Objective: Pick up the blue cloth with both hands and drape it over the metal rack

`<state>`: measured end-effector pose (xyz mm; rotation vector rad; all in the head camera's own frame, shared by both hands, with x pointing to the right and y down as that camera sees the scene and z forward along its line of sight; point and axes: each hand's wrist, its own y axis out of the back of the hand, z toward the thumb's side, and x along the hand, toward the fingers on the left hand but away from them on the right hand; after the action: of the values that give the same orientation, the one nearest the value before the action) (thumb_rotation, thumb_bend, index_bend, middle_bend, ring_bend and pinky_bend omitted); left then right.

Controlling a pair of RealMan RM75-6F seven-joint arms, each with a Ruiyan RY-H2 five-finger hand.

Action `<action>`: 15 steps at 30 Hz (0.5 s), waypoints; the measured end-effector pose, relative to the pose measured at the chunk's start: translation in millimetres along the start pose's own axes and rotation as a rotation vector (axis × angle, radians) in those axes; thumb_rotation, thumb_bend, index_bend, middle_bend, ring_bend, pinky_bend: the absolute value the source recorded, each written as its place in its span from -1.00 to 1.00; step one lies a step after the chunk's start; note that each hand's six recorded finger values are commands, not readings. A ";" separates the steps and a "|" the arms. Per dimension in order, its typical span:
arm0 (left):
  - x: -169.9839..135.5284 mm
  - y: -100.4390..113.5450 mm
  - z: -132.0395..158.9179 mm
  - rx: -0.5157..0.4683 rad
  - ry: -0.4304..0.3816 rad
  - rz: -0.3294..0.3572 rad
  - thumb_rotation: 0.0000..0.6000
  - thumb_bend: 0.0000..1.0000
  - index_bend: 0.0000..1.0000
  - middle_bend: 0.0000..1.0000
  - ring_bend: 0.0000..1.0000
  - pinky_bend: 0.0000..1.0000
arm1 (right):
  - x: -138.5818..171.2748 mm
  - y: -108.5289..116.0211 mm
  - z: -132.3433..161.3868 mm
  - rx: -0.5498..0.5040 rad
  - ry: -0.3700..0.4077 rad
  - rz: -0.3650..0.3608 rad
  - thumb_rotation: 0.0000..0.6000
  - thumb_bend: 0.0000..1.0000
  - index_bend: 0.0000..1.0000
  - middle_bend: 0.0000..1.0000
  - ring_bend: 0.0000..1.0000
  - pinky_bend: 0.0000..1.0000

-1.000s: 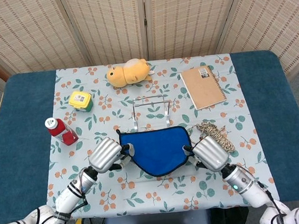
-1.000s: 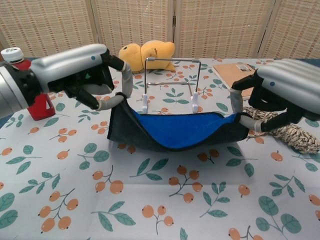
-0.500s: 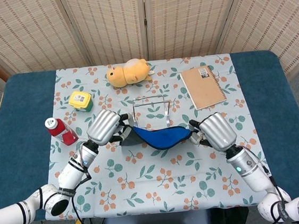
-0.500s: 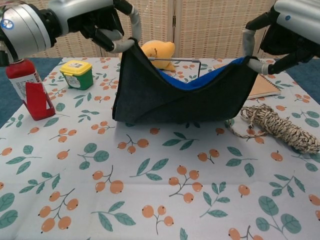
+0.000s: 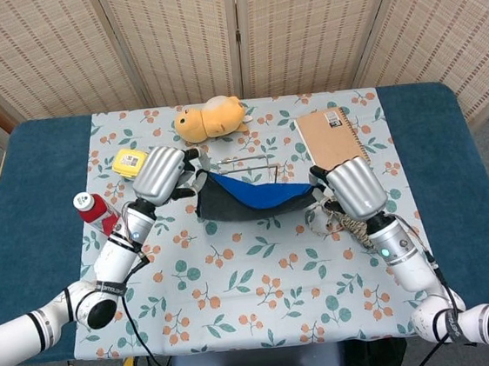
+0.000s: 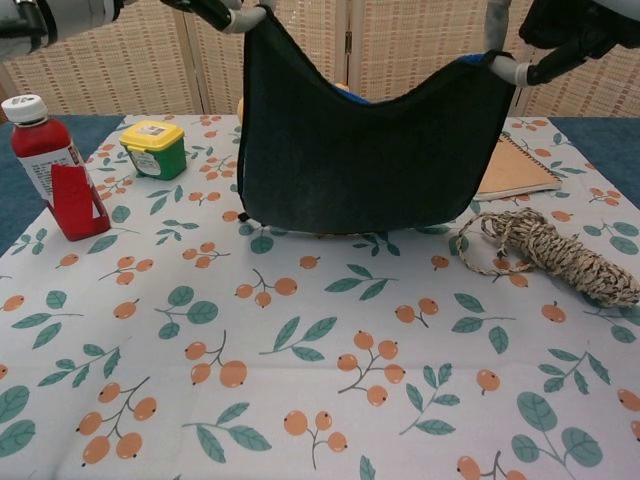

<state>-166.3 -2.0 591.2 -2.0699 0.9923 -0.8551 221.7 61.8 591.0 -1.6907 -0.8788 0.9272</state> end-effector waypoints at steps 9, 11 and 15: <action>30.5 5.6 -8.2 0.042 0.068 0.019 1.00 0.16 0.17 1.00 0.92 1.00 | -31.9 2.0 -10.3 0.021 -0.044 -0.013 1.00 0.10 0.41 0.97 0.90 0.93; 36.9 7.4 -10.6 0.060 0.083 0.025 1.00 0.16 0.17 1.00 0.92 1.00 | -38.4 1.6 -12.7 0.024 -0.055 -0.014 1.00 0.10 0.41 0.97 0.90 0.93; 47.2 10.5 -15.6 0.085 0.114 0.038 1.00 0.16 0.18 1.00 0.92 1.00 | -50.6 -1.9 -17.1 0.028 -0.077 -0.003 1.00 0.10 0.41 0.97 0.90 0.93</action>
<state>-159.2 -50.7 604.1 -1.9429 1.0336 -0.9881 214.0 11.1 605.7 -1.6389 -0.9152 1.0040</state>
